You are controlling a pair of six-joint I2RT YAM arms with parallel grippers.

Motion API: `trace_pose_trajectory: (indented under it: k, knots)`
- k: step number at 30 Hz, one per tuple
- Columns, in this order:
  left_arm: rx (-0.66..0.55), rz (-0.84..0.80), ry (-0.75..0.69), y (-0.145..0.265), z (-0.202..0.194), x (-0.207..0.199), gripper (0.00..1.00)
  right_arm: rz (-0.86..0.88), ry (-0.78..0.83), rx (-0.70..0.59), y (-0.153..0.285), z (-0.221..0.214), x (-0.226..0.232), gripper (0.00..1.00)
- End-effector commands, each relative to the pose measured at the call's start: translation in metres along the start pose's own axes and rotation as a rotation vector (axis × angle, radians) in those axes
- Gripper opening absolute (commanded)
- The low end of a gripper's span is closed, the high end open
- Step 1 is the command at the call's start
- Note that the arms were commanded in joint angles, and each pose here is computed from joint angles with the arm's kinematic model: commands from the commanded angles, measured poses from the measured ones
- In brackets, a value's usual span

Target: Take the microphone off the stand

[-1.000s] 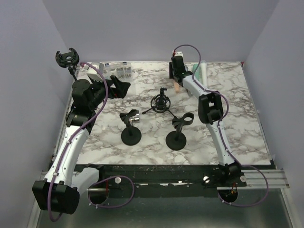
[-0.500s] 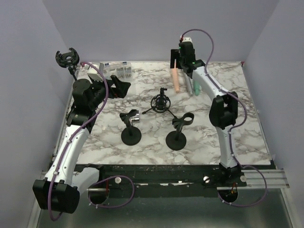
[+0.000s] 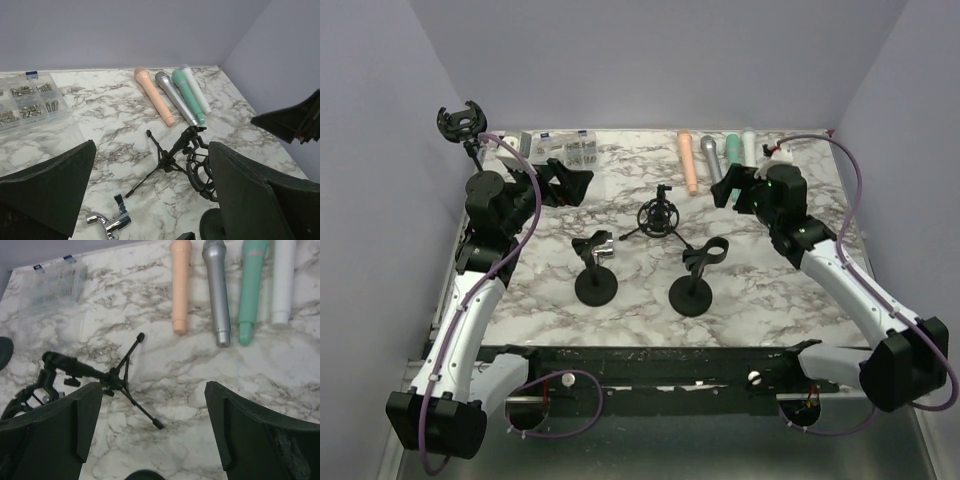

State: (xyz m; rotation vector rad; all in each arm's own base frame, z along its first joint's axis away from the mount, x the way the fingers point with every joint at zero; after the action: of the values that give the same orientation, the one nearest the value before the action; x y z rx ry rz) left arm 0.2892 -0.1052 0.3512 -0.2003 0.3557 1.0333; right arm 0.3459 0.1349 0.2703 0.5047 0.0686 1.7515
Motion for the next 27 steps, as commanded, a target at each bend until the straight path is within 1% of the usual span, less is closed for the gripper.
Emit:
trace_pose_trajectory:
  k: [1, 3, 7, 12, 16, 20, 21, 24, 27]
  knots:
    - [-0.071, 0.059, -0.056, 0.009, 0.016, 0.003, 0.99, 0.04, -0.08, -0.121, 0.029, 0.0, -0.002, 0.91]
    - [-0.064, 0.131, -0.042, 0.014, 0.02, 0.01, 0.98, 0.058, -0.086, -0.161, 0.045, 0.005, -0.002, 0.92]
    - [-0.058, 0.187, 0.041, 0.027, 0.038, 0.018, 0.99, 0.08, -0.095, -0.238, 0.068, 0.015, -0.002, 0.92]
    - [-0.137, 0.353, 0.232, 0.059, 0.064, 0.055, 0.99, 0.09, -0.081, -0.286, 0.079, 0.019, -0.003, 0.93]
    - [-0.198, 0.46, 0.316, 0.071, 0.081, 0.08, 0.98, 0.119, -0.076, -0.283, 0.079, 0.012, -0.001, 0.93]
    - [-0.273, 0.467, 0.516, 0.067, 0.085, 0.11, 0.99, 0.112, -0.074, -0.29, 0.08, 0.009, -0.003, 0.93]
    - [-0.299, 0.455, 0.541, 0.065, 0.087, 0.116, 0.99, 0.115, -0.069, -0.296, 0.081, 0.009, -0.001, 0.93]
    - [-0.368, 0.465, 0.578, 0.058, 0.094, 0.138, 0.97, 0.127, -0.049, -0.3, 0.082, 0.002, 0.005, 0.95]
    - [-0.401, 0.471, 0.58, 0.048, 0.104, 0.156, 0.95, 0.107, -0.041, -0.311, 0.084, -0.002, 0.005, 0.97]
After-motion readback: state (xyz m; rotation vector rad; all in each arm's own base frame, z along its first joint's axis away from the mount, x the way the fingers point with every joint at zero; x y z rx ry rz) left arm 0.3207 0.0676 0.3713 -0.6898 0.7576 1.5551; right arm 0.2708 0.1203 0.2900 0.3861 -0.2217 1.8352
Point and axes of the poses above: each gripper's point midway between its finger pads, its own y axis back along the fingers, its own x axis along the line the jaws close on, z = x × y, the point moved 5 cm from there along y, back along the fingers
